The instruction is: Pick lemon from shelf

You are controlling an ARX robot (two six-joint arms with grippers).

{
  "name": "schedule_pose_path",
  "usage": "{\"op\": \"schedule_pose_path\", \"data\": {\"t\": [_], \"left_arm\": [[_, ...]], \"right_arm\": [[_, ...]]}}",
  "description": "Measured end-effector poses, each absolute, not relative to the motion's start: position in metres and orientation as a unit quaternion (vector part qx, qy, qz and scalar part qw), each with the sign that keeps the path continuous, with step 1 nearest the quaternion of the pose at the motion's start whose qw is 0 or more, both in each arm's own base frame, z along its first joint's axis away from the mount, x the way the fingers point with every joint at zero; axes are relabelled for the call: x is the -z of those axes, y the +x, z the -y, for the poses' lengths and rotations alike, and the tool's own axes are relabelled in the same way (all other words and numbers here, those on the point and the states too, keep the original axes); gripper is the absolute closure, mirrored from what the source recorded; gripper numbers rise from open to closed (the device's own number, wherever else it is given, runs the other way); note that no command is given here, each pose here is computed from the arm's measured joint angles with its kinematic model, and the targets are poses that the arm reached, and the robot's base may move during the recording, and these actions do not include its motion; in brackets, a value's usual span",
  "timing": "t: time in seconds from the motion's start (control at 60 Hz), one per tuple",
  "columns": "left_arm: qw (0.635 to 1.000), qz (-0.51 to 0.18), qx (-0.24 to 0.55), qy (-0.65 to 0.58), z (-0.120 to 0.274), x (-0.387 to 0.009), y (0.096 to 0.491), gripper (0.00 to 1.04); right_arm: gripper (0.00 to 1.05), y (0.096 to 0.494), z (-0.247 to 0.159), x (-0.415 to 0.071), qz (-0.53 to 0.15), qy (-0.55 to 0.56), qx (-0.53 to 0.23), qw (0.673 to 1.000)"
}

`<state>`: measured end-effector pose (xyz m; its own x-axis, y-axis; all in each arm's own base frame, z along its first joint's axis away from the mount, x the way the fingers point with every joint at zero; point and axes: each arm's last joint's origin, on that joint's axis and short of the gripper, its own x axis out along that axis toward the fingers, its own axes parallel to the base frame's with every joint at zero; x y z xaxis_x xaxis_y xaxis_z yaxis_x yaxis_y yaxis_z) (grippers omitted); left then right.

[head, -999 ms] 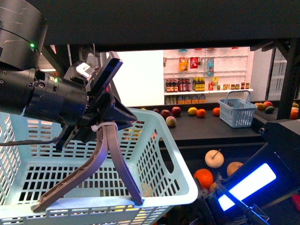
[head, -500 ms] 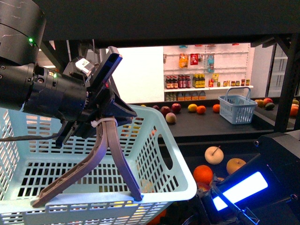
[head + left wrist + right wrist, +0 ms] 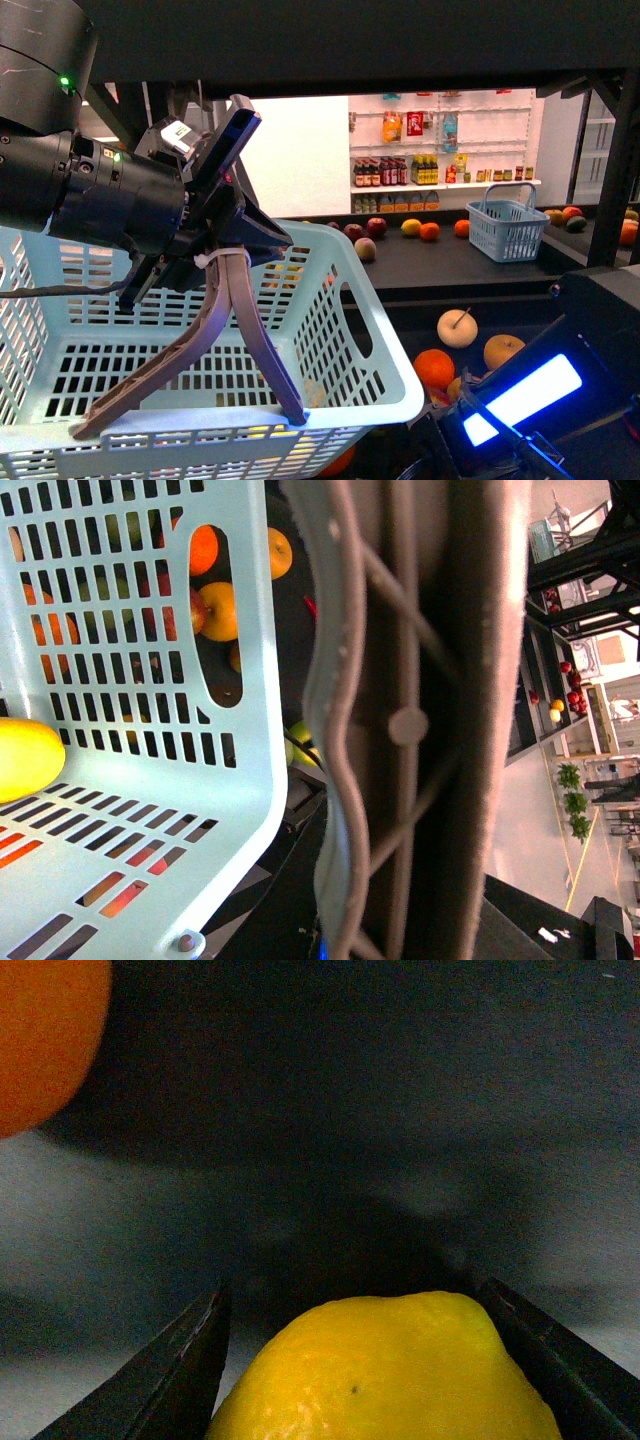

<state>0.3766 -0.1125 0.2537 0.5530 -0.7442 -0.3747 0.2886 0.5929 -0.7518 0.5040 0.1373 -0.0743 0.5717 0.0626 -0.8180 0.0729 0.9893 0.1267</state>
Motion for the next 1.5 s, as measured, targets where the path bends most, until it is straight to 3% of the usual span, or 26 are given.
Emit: {"op": "schedule_pose_path", "data": {"t": [0.316, 0.5, 0.616, 0.783, 0.983, 1.499], "left_arm": [[0.820, -0.353, 0.315, -0.323, 0.112, -0.254, 0.377, 0.91], [0.820, -0.353, 0.315, -0.323, 0.112, -0.254, 0.377, 0.91], [0.820, -0.353, 0.315, -0.323, 0.112, -0.254, 0.377, 0.91], [0.819, -0.353, 0.316, -0.323, 0.112, -0.254, 0.377, 0.91], [0.820, -0.353, 0.315, -0.323, 0.112, -0.254, 0.377, 0.91], [0.820, -0.353, 0.315, -0.323, 0.112, -0.254, 0.377, 0.91]], "right_arm": [[0.34, 0.502, -0.061, 0.024, -0.407, 0.066, 0.053, 0.910], [0.34, 0.499, -0.010, -0.042, -0.324, 0.074, 0.089, 0.939], [0.34, 0.491, 0.002, -0.086, -0.274, 0.085, 0.085, 0.954], [0.34, 0.473, -0.016, -0.152, -0.216, 0.108, 0.011, 0.970], [0.34, 0.452, -0.065, -0.206, -0.177, 0.135, -0.105, 0.969], [0.34, 0.429, -0.136, -0.222, -0.196, 0.127, -0.255, 0.938]]}}
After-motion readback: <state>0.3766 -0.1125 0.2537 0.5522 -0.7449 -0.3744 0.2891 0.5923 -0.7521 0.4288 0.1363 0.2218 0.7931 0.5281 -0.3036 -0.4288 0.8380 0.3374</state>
